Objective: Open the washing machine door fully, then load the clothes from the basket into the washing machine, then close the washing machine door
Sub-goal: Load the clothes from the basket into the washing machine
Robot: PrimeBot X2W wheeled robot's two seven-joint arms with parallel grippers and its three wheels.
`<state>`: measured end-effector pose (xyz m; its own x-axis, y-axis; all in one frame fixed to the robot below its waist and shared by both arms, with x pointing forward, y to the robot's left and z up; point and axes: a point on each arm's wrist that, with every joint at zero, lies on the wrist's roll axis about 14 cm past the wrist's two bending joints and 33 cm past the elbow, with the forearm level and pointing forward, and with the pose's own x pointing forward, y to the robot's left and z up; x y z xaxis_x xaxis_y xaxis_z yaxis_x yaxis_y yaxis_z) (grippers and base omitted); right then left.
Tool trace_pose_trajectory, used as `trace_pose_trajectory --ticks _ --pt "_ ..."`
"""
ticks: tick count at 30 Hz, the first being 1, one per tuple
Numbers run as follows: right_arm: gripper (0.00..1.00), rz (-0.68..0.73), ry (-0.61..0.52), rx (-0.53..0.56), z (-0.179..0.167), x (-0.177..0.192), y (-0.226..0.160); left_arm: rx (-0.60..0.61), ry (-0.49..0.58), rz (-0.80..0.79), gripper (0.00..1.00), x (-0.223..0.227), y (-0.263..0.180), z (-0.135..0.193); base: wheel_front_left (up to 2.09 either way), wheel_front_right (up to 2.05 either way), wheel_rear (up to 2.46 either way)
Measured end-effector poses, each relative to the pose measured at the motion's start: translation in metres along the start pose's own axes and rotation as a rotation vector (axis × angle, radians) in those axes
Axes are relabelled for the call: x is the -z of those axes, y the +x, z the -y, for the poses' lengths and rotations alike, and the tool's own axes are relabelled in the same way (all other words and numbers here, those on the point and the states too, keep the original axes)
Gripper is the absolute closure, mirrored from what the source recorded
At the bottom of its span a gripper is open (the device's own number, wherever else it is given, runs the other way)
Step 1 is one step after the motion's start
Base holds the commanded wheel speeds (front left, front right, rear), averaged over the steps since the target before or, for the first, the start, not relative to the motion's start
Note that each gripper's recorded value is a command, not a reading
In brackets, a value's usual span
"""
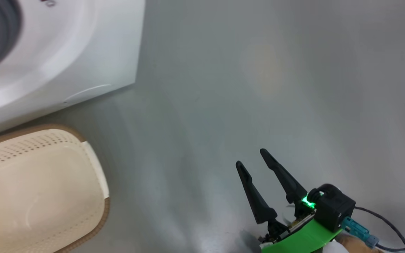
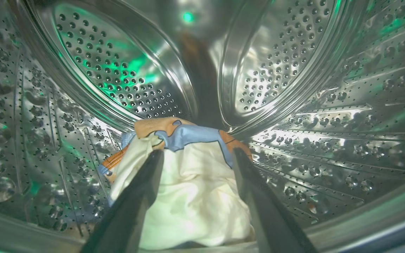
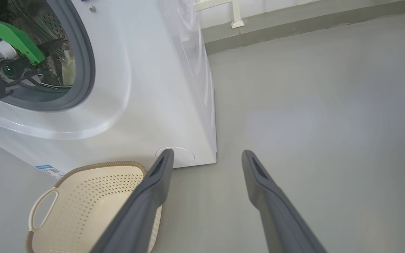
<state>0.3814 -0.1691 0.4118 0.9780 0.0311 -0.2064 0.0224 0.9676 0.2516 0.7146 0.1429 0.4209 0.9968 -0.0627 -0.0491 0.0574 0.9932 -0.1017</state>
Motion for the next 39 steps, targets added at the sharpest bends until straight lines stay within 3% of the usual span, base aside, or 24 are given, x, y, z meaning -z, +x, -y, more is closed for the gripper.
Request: trace_pose_trajectory --ticks 19,30,39 --pt "0.00 0.049 -0.033 -0.130 -0.030 -0.011 0.021 0.077 -0.051 0.053 0.00 -0.026 -0.101 0.013 0.00 0.00 0.00" --pt "0.00 0.113 -0.064 -0.185 -0.048 -0.033 0.009 0.092 -0.093 0.034 0.00 -0.032 -0.186 0.024 0.00 0.00 0.00" --pt "0.00 0.172 -0.101 -0.242 -0.067 -0.052 -0.005 0.045 -0.156 -0.036 0.00 -0.015 -0.263 0.014 0.00 0.00 0.00"
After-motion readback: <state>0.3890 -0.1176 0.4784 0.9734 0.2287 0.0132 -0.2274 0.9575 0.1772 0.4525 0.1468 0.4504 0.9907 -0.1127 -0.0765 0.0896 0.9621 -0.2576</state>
